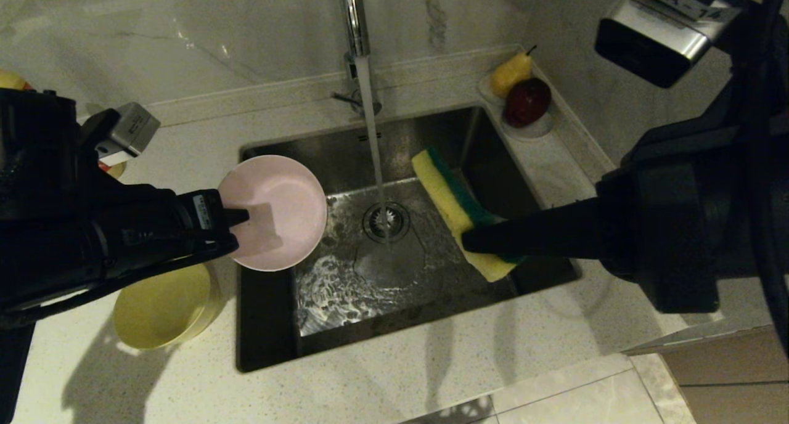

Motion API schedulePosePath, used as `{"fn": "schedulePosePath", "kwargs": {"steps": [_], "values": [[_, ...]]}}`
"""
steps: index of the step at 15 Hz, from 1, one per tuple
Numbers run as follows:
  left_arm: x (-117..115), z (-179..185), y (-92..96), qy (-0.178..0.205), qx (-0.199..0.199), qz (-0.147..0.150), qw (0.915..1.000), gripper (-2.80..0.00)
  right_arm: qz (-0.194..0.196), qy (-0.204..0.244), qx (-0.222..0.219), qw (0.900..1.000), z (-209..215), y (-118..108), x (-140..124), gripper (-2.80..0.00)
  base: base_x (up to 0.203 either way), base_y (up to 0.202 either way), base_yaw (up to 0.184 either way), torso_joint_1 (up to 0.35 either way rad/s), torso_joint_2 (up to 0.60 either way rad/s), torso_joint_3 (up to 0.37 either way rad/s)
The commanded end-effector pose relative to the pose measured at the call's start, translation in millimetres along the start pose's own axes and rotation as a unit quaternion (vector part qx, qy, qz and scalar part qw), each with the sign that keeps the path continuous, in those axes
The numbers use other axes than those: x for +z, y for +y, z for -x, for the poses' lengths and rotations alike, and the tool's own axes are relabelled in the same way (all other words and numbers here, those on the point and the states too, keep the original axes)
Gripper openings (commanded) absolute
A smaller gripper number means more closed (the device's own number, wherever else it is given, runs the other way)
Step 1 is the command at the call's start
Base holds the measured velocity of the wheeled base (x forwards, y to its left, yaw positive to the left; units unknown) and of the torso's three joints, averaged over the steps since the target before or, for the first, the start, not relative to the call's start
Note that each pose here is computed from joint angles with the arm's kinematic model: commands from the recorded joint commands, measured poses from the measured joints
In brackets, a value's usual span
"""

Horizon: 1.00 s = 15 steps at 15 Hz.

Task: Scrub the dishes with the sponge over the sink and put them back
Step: Wipe the bowl

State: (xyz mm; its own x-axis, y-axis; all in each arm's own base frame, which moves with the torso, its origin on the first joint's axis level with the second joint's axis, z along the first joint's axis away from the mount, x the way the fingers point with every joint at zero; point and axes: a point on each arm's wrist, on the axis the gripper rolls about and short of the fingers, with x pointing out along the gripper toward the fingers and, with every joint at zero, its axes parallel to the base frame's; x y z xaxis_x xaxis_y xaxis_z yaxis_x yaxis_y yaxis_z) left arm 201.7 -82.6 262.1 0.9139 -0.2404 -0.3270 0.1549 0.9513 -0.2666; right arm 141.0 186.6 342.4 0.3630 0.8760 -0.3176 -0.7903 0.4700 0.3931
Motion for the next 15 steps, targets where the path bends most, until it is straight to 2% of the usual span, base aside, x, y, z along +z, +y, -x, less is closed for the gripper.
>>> {"fn": "schedulePosePath", "kwargs": {"steps": [1,5,8,10,13,15], "values": [[-5.3,-6.4,-7.5,0.014,-0.009,-0.007,0.9998,-2.8,0.0,0.024,0.006,1.0,-26.3,1.2,-4.3,-2.8,0.0,0.0,0.0,0.0,0.0,0.0],[-10.9,-13.7,-26.6,0.016,-0.013,-0.025,0.9995,-2.8,0.003,0.034,0.014,0.999,-48.6,4.8,-1.2,-2.8,0.0,0.0,0.0,0.0,0.0,0.0],[-18.6,-19.5,-43.8,0.016,-0.016,-0.044,0.9988,-2.8,0.002,0.034,0.018,0.999,-49.5,7.0,-0.6,-2.8,0.0,0.0,0.0,0.0,0.0,0.0],[-20.8,-19.0,-55.8,-0.008,-0.032,-0.047,0.9983,-2.8,-0.001,0.041,0.013,0.999,-55.1,4.0,-2.1,-2.8,0.0,0.0,0.0,0.0,0.0,0.0],[-26.5,-32.1,-66.9,-0.049,-0.007,-0.078,0.9957,-2.8,-0.006,0.048,0.009,0.999,-61.8,0.3,-4.6,-2.8,0.0,0.0,0.0,0.0,0.0,0.0],[-31.2,-31.3,-66.2,-0.063,-0.006,-0.092,0.9937,-2.8,-0.026,0.047,-0.004,0.999,-69.2,-5.3,-2.5,-2.8,0.0,0.0,0.0,0.0,0.0,0.0]]}}
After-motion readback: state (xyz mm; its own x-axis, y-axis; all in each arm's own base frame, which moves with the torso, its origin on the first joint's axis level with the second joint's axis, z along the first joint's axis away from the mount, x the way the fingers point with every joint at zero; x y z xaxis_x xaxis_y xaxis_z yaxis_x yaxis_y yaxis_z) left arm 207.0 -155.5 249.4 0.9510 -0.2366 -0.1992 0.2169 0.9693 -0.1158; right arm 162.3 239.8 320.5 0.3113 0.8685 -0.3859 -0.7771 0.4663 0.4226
